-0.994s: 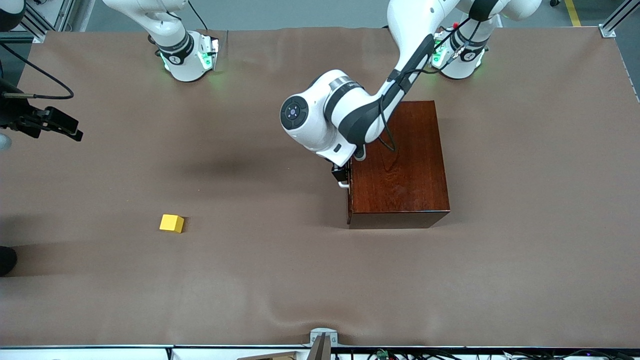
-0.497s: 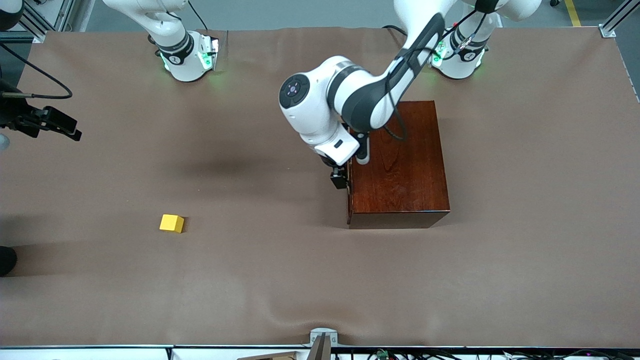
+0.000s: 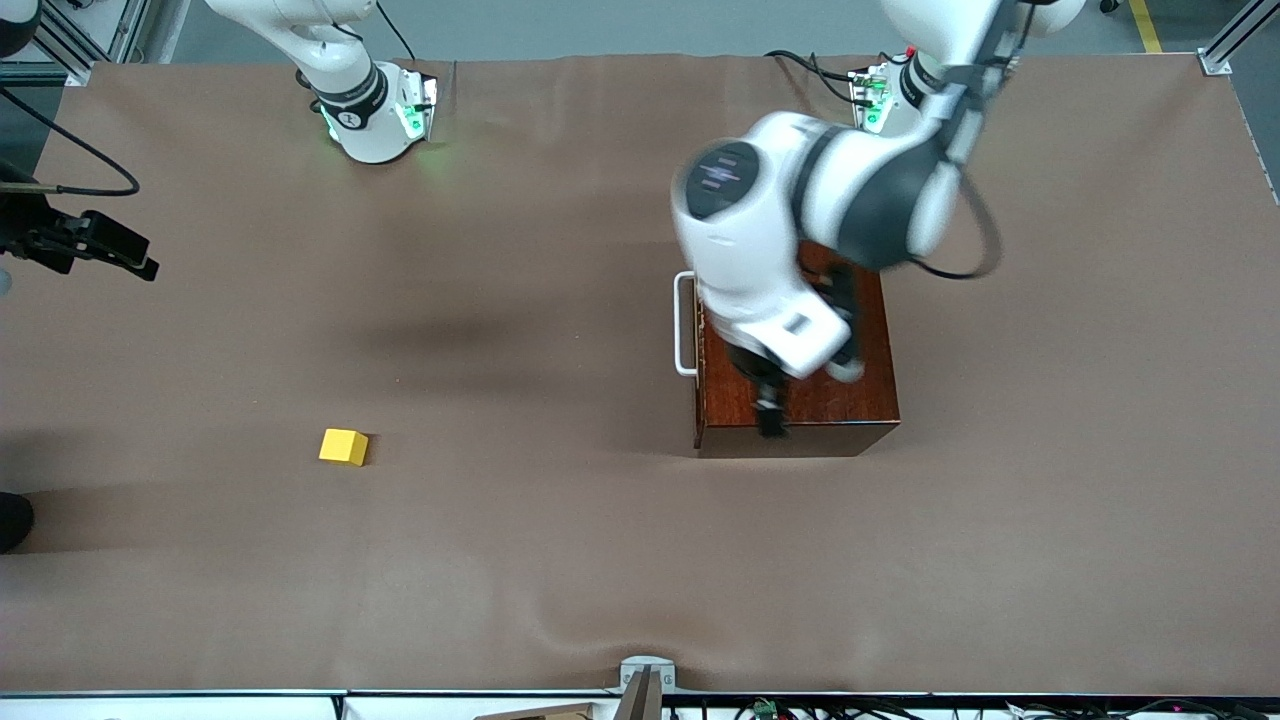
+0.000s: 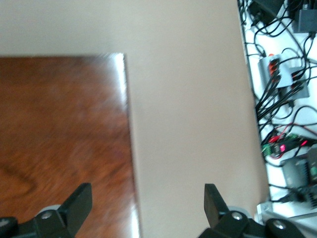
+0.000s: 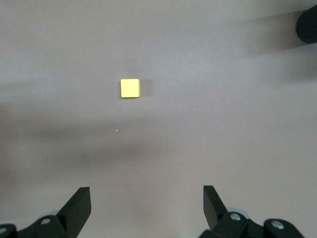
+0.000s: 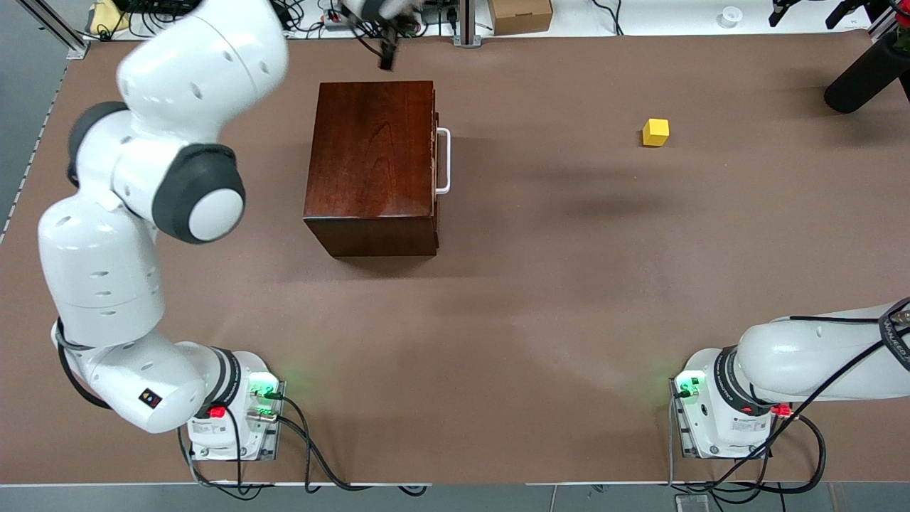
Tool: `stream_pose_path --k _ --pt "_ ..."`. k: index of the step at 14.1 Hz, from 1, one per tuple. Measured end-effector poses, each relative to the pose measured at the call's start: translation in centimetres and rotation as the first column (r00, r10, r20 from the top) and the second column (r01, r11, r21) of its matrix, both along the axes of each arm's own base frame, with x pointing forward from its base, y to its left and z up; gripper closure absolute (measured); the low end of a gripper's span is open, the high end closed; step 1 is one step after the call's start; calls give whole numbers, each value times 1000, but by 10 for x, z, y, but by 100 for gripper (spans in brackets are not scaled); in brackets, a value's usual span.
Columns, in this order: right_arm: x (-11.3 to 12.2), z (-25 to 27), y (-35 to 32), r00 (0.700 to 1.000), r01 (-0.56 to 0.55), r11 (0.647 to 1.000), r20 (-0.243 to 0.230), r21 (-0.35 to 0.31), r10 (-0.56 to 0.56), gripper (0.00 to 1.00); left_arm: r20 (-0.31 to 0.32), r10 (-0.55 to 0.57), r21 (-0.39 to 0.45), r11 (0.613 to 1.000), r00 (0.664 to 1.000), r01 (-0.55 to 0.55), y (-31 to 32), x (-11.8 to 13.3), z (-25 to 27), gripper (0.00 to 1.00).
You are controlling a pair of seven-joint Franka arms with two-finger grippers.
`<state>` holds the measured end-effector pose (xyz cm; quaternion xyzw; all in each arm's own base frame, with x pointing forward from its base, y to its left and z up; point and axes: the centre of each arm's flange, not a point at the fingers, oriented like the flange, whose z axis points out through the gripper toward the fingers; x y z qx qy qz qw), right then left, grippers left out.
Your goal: Open drawer, take yellow block, close drawer
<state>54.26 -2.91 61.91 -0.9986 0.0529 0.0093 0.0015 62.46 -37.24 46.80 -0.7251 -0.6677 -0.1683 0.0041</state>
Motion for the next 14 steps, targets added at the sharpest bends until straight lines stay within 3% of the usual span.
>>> stream_pose_path --k 3,7,11,14 --pt "0 1 1 1000 -2 1000 2 0 2 0 -28 -5 -54 999 1000 3 73 39 11 0" --pt "0 1 3 1000 -7 1000 3 0 7 0 -69 -63 -115 992 996 54 149 61 28 0" --pt "1 1 5 1000 -10 1000 4 0 10 0 -120 -178 -173 972 977 156 222 56 41 0" --pt "1 1 5 1000 -21 1000 6 0 21 0 -143 -291 -214 942 946 258 281 36 53 0"
